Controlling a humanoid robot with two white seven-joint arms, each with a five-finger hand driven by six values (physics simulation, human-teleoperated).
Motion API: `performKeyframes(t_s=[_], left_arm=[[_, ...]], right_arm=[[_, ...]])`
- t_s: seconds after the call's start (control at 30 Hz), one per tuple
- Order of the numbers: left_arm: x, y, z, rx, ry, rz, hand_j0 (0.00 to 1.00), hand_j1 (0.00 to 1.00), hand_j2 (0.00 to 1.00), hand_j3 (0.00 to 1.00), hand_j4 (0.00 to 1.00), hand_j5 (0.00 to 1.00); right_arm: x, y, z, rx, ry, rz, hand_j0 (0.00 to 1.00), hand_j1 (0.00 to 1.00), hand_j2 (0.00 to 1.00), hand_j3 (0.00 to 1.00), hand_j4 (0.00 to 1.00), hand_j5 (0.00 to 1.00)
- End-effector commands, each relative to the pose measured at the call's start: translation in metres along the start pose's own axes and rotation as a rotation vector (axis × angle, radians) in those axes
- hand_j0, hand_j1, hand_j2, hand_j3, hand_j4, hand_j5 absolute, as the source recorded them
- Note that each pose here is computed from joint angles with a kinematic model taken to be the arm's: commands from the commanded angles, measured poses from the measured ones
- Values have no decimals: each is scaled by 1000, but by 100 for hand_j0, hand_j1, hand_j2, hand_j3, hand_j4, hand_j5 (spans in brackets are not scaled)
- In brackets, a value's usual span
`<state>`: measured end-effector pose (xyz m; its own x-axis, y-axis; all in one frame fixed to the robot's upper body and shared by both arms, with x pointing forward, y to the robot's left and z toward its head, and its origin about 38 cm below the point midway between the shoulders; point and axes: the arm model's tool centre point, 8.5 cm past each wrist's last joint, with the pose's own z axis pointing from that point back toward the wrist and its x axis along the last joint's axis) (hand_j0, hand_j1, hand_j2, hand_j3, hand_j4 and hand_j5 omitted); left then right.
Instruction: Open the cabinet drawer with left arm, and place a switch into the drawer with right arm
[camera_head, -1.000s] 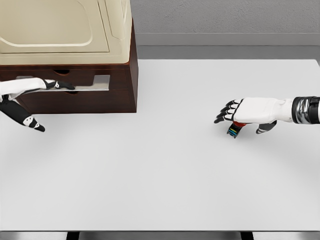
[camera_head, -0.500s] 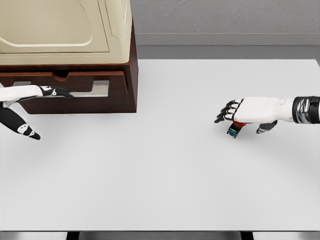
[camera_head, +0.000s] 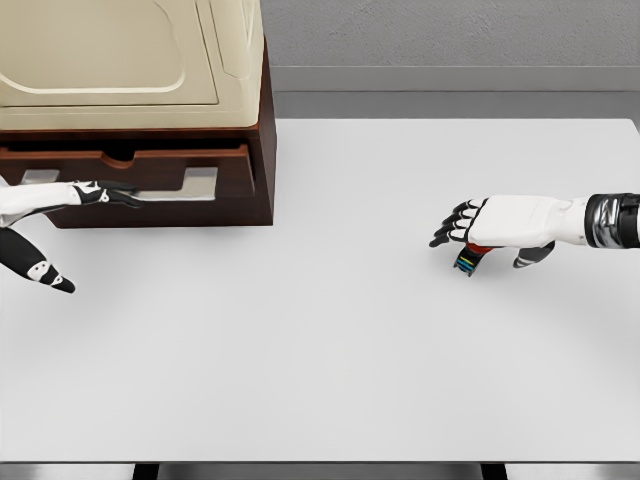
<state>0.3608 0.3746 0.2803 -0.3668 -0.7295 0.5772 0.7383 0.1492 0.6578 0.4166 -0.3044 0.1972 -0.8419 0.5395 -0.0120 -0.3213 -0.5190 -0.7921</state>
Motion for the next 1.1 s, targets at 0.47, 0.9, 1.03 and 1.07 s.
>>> performKeyframes(t_s=[0.47, 0.9, 1.03, 1.07], left_arm=[[-15, -22, 17, -63, 14, -49, 100, 100, 100, 100, 100, 100], [-18, -33, 32, -85, -10, -63, 100, 100, 100, 100, 100, 100], [-19, -34, 35, -87, -13, -67, 100, 100, 100, 100, 100, 100], [-19, -34, 36, -87, -10, -66, 100, 100, 100, 100, 100, 100]], right_arm=[[1, 1, -1, 2, -3, -5, 99, 99, 99, 99, 99, 99], [1, 2, -1, 3, -4, -5, 88, 88, 88, 88, 88, 88], [1, 2, -1, 3, -4, -5, 84, 84, 84, 84, 84, 84], [1, 2, -1, 3, -4, -5, 83, 83, 83, 83, 83, 83]])
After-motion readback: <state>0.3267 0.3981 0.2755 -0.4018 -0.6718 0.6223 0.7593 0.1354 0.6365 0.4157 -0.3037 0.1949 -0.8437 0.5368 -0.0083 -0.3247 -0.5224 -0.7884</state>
